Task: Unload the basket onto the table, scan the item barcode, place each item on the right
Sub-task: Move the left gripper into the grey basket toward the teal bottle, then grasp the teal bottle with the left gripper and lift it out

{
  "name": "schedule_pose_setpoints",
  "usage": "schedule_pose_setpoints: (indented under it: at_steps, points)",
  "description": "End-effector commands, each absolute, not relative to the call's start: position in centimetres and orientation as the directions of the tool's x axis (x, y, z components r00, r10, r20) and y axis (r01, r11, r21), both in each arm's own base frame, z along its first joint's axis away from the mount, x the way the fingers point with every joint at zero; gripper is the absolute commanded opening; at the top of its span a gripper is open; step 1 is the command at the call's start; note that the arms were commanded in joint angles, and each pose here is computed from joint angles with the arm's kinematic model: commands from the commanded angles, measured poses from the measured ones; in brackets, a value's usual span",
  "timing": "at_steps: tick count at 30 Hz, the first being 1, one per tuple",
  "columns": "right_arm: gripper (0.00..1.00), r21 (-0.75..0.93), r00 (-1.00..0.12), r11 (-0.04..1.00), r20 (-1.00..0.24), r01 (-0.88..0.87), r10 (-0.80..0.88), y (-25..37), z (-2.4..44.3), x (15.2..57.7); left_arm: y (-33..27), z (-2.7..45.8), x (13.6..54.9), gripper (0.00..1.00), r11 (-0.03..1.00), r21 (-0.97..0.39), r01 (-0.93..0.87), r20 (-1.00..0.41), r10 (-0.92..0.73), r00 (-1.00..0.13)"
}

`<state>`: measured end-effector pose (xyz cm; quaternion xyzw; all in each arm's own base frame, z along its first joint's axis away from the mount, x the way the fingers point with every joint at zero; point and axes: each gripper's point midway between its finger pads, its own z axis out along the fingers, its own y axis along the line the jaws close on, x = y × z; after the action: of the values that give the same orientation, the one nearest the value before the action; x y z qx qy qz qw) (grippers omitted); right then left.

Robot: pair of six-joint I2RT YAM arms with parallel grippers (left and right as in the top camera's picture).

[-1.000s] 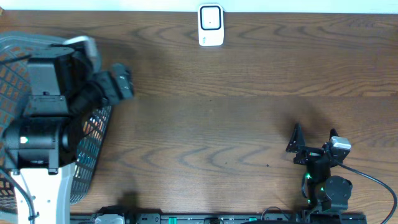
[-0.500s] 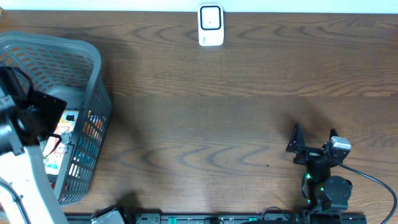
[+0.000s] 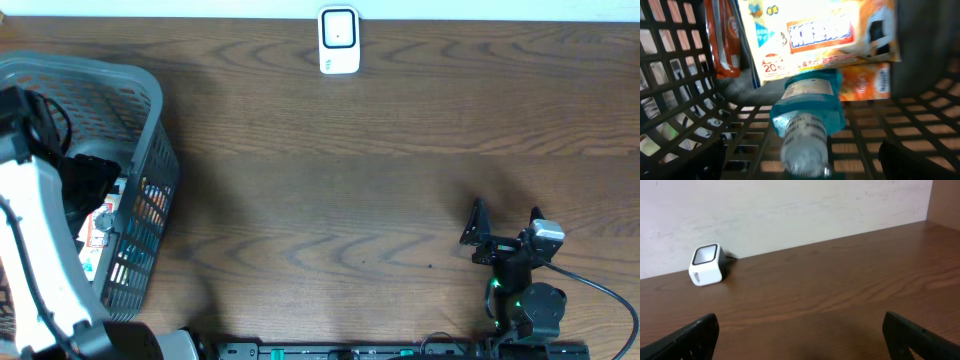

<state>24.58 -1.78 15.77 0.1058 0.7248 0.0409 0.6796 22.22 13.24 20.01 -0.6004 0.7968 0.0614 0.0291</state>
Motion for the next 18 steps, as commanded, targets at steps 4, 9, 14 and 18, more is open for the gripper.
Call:
schedule_pose_setpoints:
  at_steps: [4,9,14,18]
  points:
    - [0.99,0.196,-0.053,0.976,-0.978,0.096,0.202,-1.7,15.7,24.6,12.9,17.6,21.5,0.98,0.247,0.174,-0.953,-0.015,-0.967,-0.254]
    - [0.99,0.196,-0.053,0.976,-0.978,0.096,0.202,-1.7,15.7,24.6,12.5,16.3,20.9,0.98,0.232,0.212,-0.949,0.017,-0.972,-0.234]
    - [0.99,0.196,-0.053,0.976,-0.978,0.096,0.202,-1.7,15.7,24.6,12.2,14.1,20.7,0.98,0.226,0.222,-0.949,0.033,-0.974,-0.224]
    - [0.99,0.196,-0.053,0.976,-0.978,0.096,0.202,-1.7,15.7,24.6,12.1,12.6,20.8,0.98,0.226,0.216,-0.950,0.037,-0.974,-0.223]
